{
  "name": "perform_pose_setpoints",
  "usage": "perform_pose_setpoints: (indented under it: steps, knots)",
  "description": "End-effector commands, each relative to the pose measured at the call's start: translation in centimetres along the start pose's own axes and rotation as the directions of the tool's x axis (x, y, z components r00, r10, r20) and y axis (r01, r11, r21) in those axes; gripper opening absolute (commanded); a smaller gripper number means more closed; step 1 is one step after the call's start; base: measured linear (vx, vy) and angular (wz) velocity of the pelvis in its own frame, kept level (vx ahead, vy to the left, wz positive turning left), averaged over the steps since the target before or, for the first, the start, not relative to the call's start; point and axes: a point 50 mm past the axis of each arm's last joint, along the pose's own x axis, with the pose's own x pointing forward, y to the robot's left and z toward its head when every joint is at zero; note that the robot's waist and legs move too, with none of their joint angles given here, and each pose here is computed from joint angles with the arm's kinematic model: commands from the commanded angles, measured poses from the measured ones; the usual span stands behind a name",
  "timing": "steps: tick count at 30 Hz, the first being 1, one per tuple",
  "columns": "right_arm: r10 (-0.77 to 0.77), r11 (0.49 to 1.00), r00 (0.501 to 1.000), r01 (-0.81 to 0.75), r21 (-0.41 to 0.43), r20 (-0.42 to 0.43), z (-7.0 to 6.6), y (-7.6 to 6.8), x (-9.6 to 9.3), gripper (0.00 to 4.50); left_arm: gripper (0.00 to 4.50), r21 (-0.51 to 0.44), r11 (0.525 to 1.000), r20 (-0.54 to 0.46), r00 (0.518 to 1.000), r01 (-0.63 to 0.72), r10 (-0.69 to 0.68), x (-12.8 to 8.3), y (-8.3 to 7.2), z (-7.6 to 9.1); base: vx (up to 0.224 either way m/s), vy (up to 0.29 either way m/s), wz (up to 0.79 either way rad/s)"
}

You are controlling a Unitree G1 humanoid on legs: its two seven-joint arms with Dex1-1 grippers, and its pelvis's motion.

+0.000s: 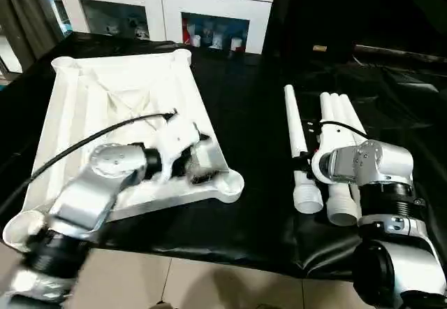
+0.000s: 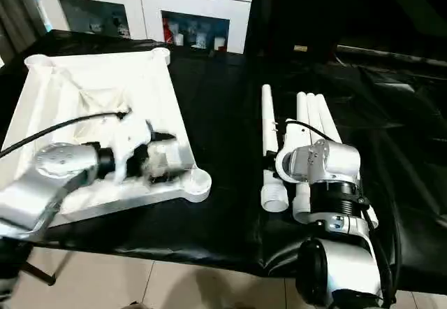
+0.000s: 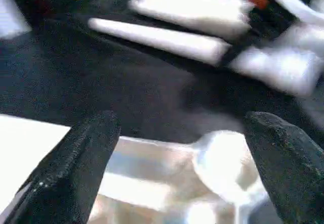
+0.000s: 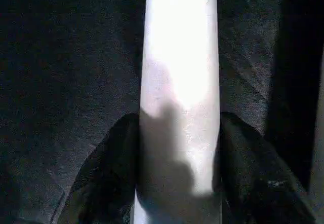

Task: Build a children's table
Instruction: Pick table leg

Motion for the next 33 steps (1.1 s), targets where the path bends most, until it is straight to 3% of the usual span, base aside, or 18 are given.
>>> perform_pose_setpoints:
  steps: [1, 4, 5, 7, 10, 13, 14, 15, 20, 24, 28, 29, 33]
  knots:
    - [0.061, 0.998, 0.987, -0.065, 0.023, 0.150, 1.6, 0.2, -0.7, 1.87, 4.50, -0.054, 0.987, 0.095, 0.983, -0.149, 0.154, 0.6, 1.3, 1.0, 0.000, 0.000, 0.00]
    - [0.149, 0.988, 0.950, -0.153, -0.007, 0.274, 2.6, 0.6, -1.3, 1.86, 4.50, -0.091, 0.968, 0.120, 0.963, -0.233, 0.243, 0.9, 2.0, 1.4, 0.000, 0.000, 0.00]
    - [0.243, 0.970, 0.903, -0.230, -0.080, 0.355, 3.1, 1.1, -2.0, 1.86, 4.50, -0.137, 0.956, 0.157, 0.947, -0.261, 0.281, 1.1, 2.4, 1.9, 0.000, 0.000, 0.00]
    - [0.288, 0.958, 0.882, -0.260, -0.125, 0.372, 3.2, 1.4, -2.3, 1.86, 4.50, -0.163, 0.951, 0.175, 0.941, -0.262, 0.289, 1.2, 2.5, 2.2, 0.000, 0.000, 0.00]
    - [0.511, 0.859, 0.736, -0.461, -0.224, 0.444, 3.6, 2.3, -4.2, 1.86, 4.50, -0.409, 0.909, 0.164, 0.973, -0.084, 0.164, 1.9, 2.4, 3.2, 0.000, 0.000, 0.00]
    - [0.694, 0.716, 0.568, -0.612, -0.336, 0.442, 3.3, 3.0, -6.2, 1.86, 4.50, -0.568, 0.822, 0.224, 0.969, 0.044, 0.103, 2.3, 2.4, 4.6, 0.000, 0.000, 0.00]
    - [0.706, 0.703, 0.554, -0.622, -0.345, 0.441, 3.2, 3.0, -6.3, 1.86, 4.50, -0.578, 0.815, 0.229, 0.968, 0.052, 0.102, 2.4, 2.5, 4.8, 0.000, 0.000, 0.00]
    - [0.749, 0.656, 0.504, -0.657, -0.372, 0.429, 3.0, 3.0, -7.0, 1.86, 4.50, -0.614, 0.785, 0.263, 0.959, 0.085, 0.102, 2.6, 2.6, 5.5, 0.000, 0.000, 0.00]
    - [0.840, 0.540, 0.414, -0.702, -0.464, 0.351, 1.9, 3.1, -8.3, 1.86, 4.50, -0.676, 0.688, 0.407, 0.912, 0.263, 0.051, 3.0, 2.6, 8.5, 0.000, 0.000, 0.00]
    - [0.869, 0.494, 0.384, -0.715, -0.494, 0.312, 1.4, 3.4, -8.7, 1.86, 4.50, -0.674, 0.664, 0.444, 0.896, 0.324, 0.013, 3.1, 2.2, 9.3, 0.000, 0.000, 0.00]
    - [0.874, 0.487, 0.400, -0.705, -0.516, 0.277, 1.0, 3.6, -8.6, 1.86, 4.50, -0.664, 0.651, 0.469, 0.883, 0.368, -0.020, 3.2, 1.7, 10.0, 0.000, 0.000, 0.00]
    - [0.869, 0.490, 0.435, -0.687, -0.536, 0.238, 0.5, 3.8, -8.2, 1.86, 4.50, -0.664, 0.645, 0.462, 0.886, 0.378, -0.044, 3.7, 1.0, 10.1, 0.000, 0.000, 0.00]
    - [0.860, 0.497, 0.463, -0.668, -0.555, 0.213, 0.3, 4.2, -7.8, 1.86, 4.50, -0.678, 0.635, 0.445, 0.894, 0.369, -0.045, 4.1, 0.6, 9.9, 0.000, 0.000, 0.00]
